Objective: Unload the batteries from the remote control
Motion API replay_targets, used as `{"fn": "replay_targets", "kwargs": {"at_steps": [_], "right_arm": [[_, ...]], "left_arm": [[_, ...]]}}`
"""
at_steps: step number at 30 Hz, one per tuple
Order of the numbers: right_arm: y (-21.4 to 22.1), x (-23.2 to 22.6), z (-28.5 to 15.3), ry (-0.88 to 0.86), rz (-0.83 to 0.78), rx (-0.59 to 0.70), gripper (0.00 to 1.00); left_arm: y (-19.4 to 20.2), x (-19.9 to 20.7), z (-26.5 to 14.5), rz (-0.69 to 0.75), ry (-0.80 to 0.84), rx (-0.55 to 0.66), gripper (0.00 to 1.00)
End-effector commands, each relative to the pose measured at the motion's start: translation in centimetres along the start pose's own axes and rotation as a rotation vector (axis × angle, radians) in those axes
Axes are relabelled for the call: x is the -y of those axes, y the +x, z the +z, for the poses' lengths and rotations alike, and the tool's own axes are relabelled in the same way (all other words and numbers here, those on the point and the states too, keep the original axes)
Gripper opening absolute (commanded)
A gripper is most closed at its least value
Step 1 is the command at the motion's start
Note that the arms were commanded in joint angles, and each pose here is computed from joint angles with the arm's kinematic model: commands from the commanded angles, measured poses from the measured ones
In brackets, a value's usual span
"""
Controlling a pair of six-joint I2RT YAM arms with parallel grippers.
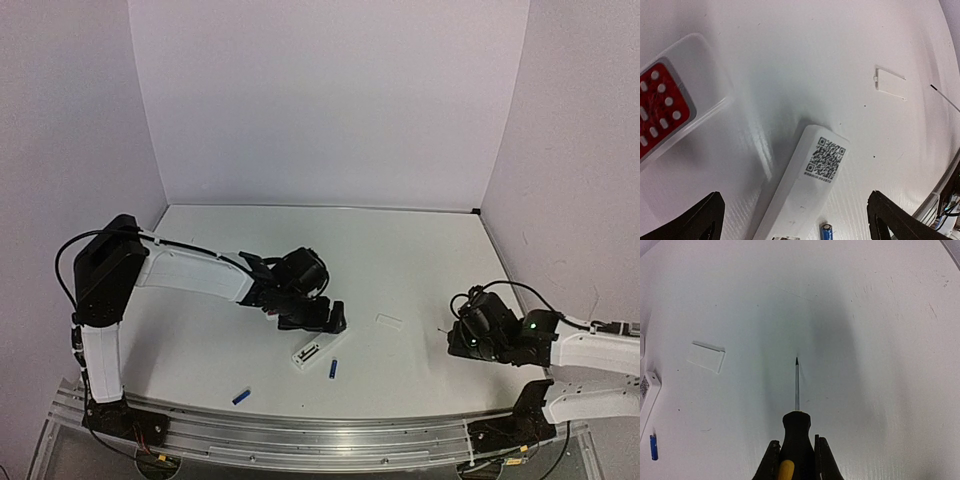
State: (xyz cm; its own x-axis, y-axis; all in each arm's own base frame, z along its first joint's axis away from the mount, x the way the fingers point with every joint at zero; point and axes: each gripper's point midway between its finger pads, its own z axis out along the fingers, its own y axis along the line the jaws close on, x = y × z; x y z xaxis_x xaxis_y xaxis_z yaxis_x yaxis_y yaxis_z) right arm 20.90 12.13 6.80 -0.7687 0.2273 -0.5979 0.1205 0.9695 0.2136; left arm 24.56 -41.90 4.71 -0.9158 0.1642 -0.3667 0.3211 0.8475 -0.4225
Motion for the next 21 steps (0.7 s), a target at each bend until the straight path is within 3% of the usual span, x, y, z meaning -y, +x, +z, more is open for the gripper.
{"fn": "replay_targets", "kwargs": {"at_steps": [1,10,14,17,21], "right_arm": [[0.4,0.5,0.6,-0.002,0.092,0.011,0.12],[3.9,1.9,2.1,0.037,0.173,-0.095,0.23],[4.0,1.7,2.1,0.036,0.165,-0.110,0.31],[3.7,0.8,2.0,0.012,0.161,-0.122,0.37],[3.1,-0.4,1.6,-0.025,0.142,-0.128,0.51]], "left_arm": [[-0.5,0.5,0.8,0.137,-0.018,-0.032,1.00],[0.4,0.9,2.3,0.189,-0.009,-0.098,0.99],[0.4,-0.4,2.8,0.175,-0.099,-0.097,0.98],[0.4,-1.2,3.0,0.171,-0.152,-0.092,0.93],[0.2,-1.8,3.2,0.174,-0.209,-0.081,0.78]]}}
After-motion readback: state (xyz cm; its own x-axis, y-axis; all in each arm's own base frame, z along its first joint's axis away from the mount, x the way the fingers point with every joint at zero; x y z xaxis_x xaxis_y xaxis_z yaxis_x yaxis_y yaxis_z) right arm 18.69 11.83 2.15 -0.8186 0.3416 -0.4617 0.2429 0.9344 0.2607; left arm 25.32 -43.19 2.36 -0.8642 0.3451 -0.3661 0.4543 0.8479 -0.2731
